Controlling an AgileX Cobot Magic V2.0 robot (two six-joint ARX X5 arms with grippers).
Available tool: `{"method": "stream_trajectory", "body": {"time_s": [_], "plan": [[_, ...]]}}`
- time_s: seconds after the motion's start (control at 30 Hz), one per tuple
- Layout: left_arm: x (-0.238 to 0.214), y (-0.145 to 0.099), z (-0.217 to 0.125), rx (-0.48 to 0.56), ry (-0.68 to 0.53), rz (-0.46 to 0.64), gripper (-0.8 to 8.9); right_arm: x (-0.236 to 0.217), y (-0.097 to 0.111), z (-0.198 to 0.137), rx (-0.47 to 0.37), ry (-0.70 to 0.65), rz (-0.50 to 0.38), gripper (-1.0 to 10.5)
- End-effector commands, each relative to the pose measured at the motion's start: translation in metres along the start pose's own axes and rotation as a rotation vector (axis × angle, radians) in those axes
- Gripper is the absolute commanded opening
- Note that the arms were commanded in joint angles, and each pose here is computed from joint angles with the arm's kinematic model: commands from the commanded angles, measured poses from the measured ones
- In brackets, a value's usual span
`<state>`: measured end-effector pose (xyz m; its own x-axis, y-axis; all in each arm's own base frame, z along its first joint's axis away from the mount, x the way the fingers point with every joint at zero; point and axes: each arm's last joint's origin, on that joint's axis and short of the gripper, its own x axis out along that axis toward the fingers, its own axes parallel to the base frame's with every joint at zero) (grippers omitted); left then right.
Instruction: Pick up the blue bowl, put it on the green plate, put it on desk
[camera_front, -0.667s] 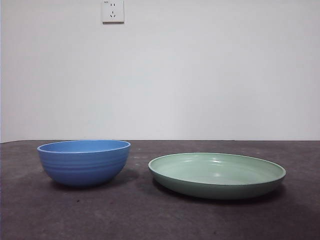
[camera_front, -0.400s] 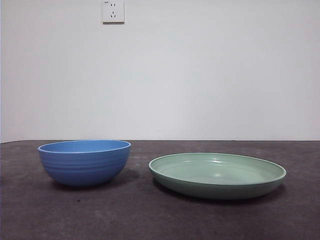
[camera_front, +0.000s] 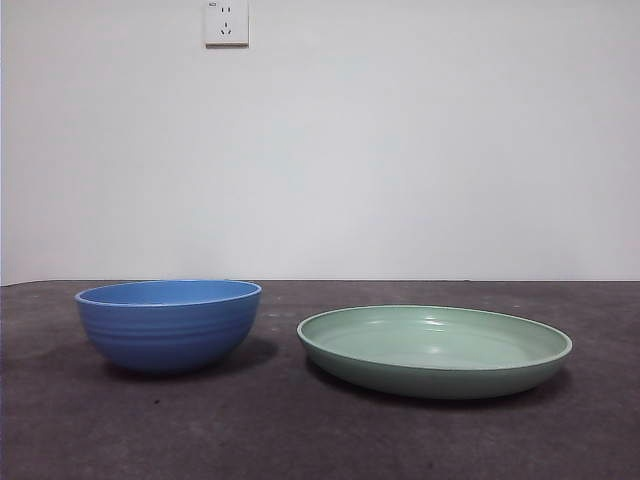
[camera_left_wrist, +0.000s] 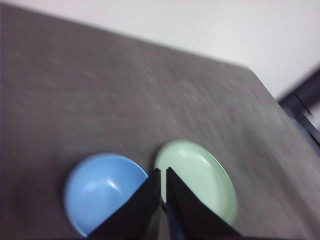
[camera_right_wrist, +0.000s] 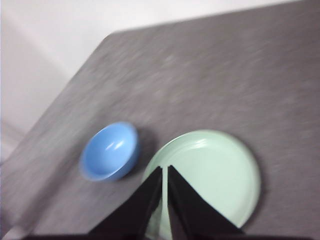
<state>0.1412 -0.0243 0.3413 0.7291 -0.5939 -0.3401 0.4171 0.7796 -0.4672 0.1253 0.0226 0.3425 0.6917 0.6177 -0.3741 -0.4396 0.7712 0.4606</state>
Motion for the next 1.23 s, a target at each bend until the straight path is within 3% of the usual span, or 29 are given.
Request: {"method": "stream_trajectory", "body": {"time_s": [0.03, 0.1, 0.3, 0.5, 0.6, 0.67, 0.73, 1.07, 1.23], "plan": [[0.006, -0.004, 0.005, 0.031, 0.041, -0.055, 0.21, 0.007, 0.003, 0.002, -0.012, 0.075, 0.077, 0.1], [0.011, -0.005, 0.004, 0.026, 0.074, -0.083, 0.3, 0.013, 0.003, -0.001, 0.011, 0.133, 0.111, 0.1], [0.015, -0.007, -0.003, 0.038, 0.142, -0.097, 0.51, 0.02, 0.0, -0.008, 0.022, 0.229, 0.109, 0.1], [0.014, -0.005, -0.008, 0.026, 0.189, -0.085, 3.25, 0.019, 0.0, -0.009, 0.019, 0.228, 0.076, 0.2], [0.014, -0.005, -0.009, 0.029, 0.195, -0.084, 4.32, 0.02, -0.001, -0.009, 0.019, 0.229, 0.072, 1.9], [0.014, -0.005, -0.009, 0.038, 0.193, -0.085, 5.45, 0.02, -0.001, -0.009, 0.018, 0.227, 0.058, 4.0], [0.014, -0.005, -0.009, 0.04, 0.194, -0.085, 6.11, 0.02, -0.001, -0.009, 0.018, 0.226, 0.053, 5.4], [0.014, -0.005, -0.009, 0.04, 0.194, -0.084, 6.25, 0.02, -0.001, -0.009, 0.017, 0.226, 0.054, 5.8], [0.018, -0.001, -0.01, -0.001, 0.212, -0.023, 6.2, 0.02, -0.001, -0.009, 0.017, 0.226, 0.054, 5.8]]}}
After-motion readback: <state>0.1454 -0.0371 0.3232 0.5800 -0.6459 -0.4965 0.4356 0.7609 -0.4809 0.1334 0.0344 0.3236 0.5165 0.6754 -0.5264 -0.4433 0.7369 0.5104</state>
